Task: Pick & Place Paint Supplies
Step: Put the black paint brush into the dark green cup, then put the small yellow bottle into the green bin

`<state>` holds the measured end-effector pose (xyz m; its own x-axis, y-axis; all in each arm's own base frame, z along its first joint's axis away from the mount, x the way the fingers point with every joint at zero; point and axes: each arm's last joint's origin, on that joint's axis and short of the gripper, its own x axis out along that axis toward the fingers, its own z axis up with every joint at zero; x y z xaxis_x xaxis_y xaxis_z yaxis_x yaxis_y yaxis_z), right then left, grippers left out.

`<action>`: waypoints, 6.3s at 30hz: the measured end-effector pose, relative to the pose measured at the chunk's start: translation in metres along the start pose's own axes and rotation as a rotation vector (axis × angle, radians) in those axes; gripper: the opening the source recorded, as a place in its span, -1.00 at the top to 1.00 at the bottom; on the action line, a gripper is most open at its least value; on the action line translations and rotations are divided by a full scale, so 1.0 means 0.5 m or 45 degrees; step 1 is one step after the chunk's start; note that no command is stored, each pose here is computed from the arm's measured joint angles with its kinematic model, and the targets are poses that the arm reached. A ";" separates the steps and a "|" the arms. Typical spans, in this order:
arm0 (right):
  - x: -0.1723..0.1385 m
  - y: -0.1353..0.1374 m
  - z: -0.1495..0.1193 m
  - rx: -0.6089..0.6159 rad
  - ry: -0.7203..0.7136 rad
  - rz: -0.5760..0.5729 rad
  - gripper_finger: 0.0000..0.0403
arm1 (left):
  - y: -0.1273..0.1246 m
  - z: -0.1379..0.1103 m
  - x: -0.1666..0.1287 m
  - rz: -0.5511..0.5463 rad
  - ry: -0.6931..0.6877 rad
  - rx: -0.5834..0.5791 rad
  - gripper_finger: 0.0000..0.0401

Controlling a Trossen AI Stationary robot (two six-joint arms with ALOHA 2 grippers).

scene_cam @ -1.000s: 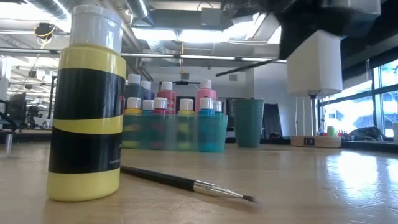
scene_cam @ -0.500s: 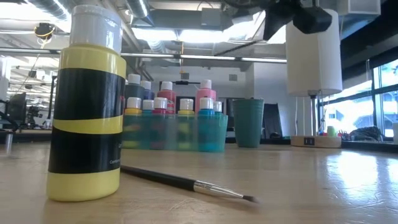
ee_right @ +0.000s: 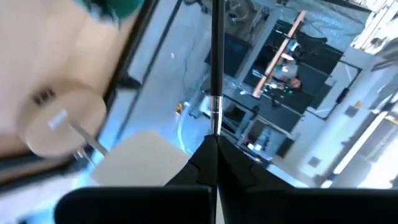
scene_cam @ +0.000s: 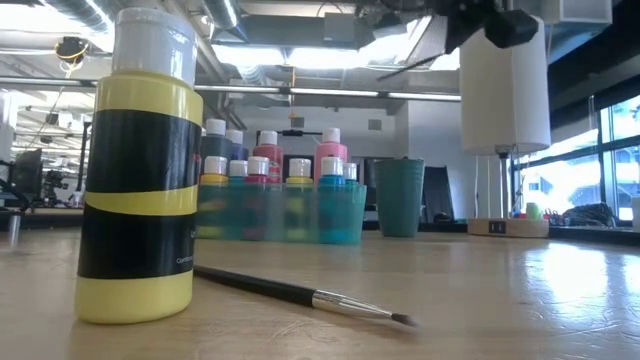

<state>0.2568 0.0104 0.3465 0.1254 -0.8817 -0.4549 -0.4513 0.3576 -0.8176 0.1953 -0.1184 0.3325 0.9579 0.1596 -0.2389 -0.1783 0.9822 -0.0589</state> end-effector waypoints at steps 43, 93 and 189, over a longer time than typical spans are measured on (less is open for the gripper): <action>0.136 0.048 0.084 -0.897 0.338 -0.070 1.00 | 0.006 -0.002 0.001 0.130 -0.022 0.051 0.09; 0.192 0.065 0.150 -0.584 0.151 0.095 0.48 | -0.004 -0.015 0.011 0.064 0.037 0.100 0.09; -0.411 0.315 0.103 1.417 -1.011 0.620 0.42 | -0.189 -0.229 0.122 -0.255 0.416 0.163 -0.33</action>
<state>0.2053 0.2638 0.2933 0.7765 -0.3375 -0.5321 0.2685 0.9412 -0.2051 0.2447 -0.2128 0.2122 0.8449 -0.0556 -0.5320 0.0537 0.9984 -0.0191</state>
